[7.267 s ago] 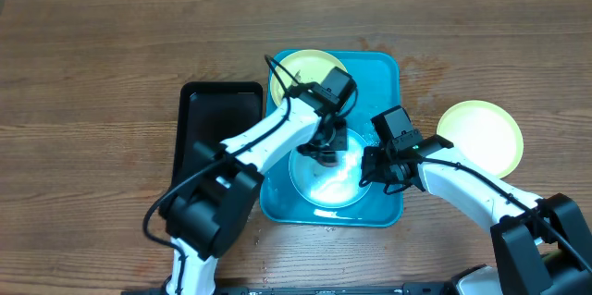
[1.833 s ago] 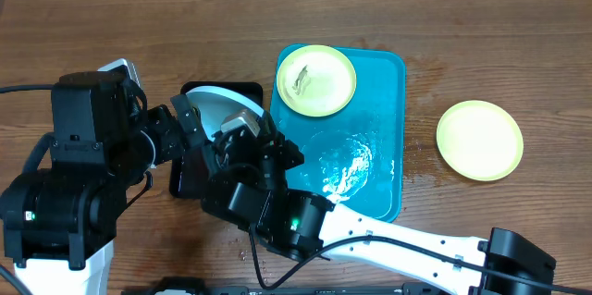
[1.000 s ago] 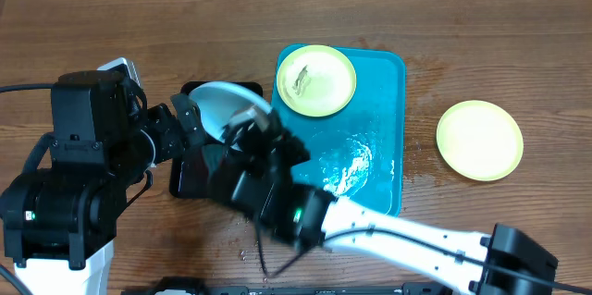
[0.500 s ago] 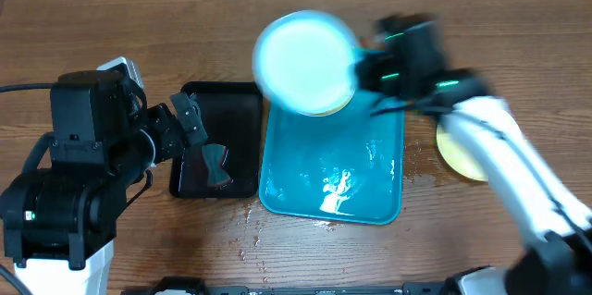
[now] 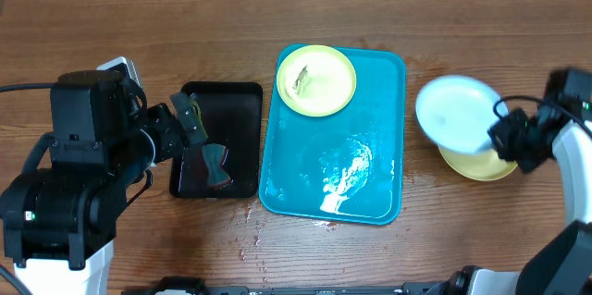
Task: Clean dirty plates on tray and stack at the side
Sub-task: 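Place the white plate onto the yellow plate at the right side, then grasp the remaining yellow plate rim with the right gripper and pull it down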
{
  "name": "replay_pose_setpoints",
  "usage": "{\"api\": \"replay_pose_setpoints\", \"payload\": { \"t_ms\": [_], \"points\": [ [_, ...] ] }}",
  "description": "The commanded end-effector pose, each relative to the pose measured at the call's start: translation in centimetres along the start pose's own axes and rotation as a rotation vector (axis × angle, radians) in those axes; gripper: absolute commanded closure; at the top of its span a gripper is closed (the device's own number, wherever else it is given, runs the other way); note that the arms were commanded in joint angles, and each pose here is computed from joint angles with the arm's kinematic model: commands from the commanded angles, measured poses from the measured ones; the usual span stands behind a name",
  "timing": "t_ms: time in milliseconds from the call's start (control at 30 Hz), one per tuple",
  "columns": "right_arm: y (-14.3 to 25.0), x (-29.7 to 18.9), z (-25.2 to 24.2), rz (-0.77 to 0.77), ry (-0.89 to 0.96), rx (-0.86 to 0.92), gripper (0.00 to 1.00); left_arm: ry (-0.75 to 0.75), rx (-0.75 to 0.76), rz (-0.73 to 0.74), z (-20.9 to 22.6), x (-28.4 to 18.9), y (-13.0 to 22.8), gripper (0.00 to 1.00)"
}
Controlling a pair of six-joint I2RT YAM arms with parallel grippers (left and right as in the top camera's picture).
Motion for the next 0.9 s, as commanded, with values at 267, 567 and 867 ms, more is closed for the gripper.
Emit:
{"api": "replay_pose_setpoints", "payload": {
  "t_ms": [267, 567, 867],
  "points": [
    [-1.5, -2.8, -1.0, -0.001, -0.012, 0.027, 0.71, -0.003, 0.014, -0.034, 0.0, -0.6, -0.5, 0.00],
    [5.1, -11.1, 11.6, -0.108, -0.409, -0.681, 0.68, 0.000, 0.014, -0.036, 0.0, -0.6, -0.5, 0.00],
    [11.6, -4.5, 21.4, -0.272, -0.423, -1.008, 0.54, 0.063, 0.134, -0.012, -0.6, -0.6, -0.3, 0.00]
  ]
}}
Point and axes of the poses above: each gripper's point midway between its finger pads, its own x axis out along the fingers, its own z axis along the line the jaws close on, y = z × x, the point moved 8 cm from there along -x, back along the fingers, and after that the axes turned 2 degrees about x, right-handed, at the moved point
